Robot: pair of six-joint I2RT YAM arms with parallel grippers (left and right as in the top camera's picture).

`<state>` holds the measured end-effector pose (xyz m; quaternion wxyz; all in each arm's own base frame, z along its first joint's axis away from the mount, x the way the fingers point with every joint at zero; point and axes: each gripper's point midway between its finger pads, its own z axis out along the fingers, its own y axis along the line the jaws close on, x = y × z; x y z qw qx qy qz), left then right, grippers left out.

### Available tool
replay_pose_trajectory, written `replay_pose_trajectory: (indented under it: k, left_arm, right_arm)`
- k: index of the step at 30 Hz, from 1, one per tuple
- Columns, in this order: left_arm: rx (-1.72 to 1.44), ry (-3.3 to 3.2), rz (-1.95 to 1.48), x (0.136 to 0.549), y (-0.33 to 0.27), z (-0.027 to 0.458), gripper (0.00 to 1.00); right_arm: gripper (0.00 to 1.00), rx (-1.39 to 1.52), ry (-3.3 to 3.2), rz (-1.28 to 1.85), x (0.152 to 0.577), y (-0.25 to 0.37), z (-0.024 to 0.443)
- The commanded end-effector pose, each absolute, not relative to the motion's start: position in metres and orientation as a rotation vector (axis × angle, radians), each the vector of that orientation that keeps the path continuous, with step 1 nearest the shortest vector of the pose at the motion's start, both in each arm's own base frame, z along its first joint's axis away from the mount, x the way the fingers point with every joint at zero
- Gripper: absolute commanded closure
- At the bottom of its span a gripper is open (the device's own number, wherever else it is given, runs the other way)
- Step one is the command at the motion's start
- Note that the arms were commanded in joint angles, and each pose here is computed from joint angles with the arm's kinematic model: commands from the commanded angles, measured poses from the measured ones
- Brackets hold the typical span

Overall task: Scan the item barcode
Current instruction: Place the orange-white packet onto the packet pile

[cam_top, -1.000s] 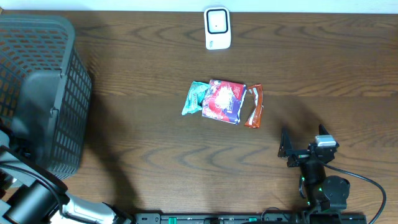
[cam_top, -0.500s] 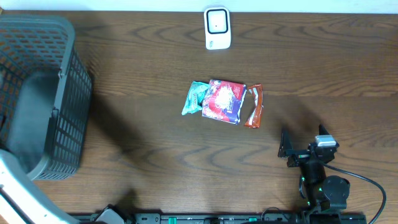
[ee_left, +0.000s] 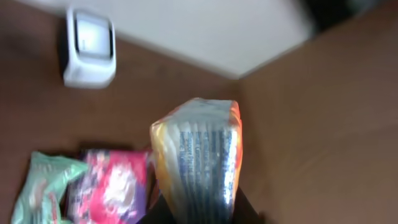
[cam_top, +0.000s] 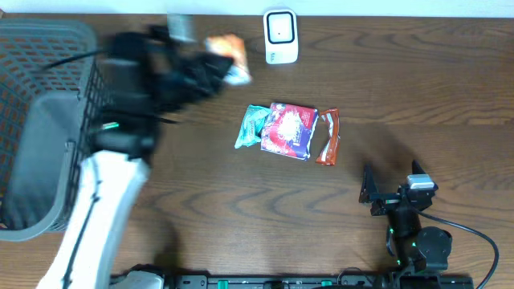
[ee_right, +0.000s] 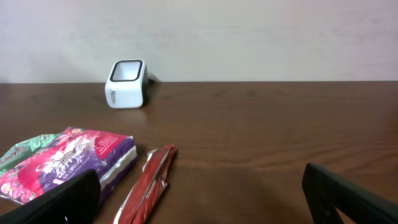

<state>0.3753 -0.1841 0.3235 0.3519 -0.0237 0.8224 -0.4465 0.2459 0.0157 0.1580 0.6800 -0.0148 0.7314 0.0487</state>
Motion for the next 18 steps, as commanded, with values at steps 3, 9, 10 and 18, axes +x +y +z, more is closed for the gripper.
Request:
replay_pose_trajectory:
  k: [3, 9, 10, 18]
  left_arm:
    - [0.1, 2.288, -0.814, 0.385, -0.255, 0.239, 0.93]
    - [0.235, 2.388, -0.744, 0.38, -0.329, 0.154, 0.92]
    - [0.248, 2.396, -0.745, 0.38, -0.335, 0.145, 0.92]
    - [0.275, 2.459, -0.722, 0.381, -0.351, 0.095, 0.61]
  right_arm:
    - [0.01, -0.017, 1.642, 0.11, 0.246, 0.014, 0.158]
    - [0.01, -0.017, 1.642, 0.11, 0.246, 0.014, 0.158]
    - [0.01, -0.017, 1.642, 0.11, 0.246, 0.014, 0.158]
    - [0.01, -0.017, 1.642, 0.11, 0.246, 0.014, 0.158]
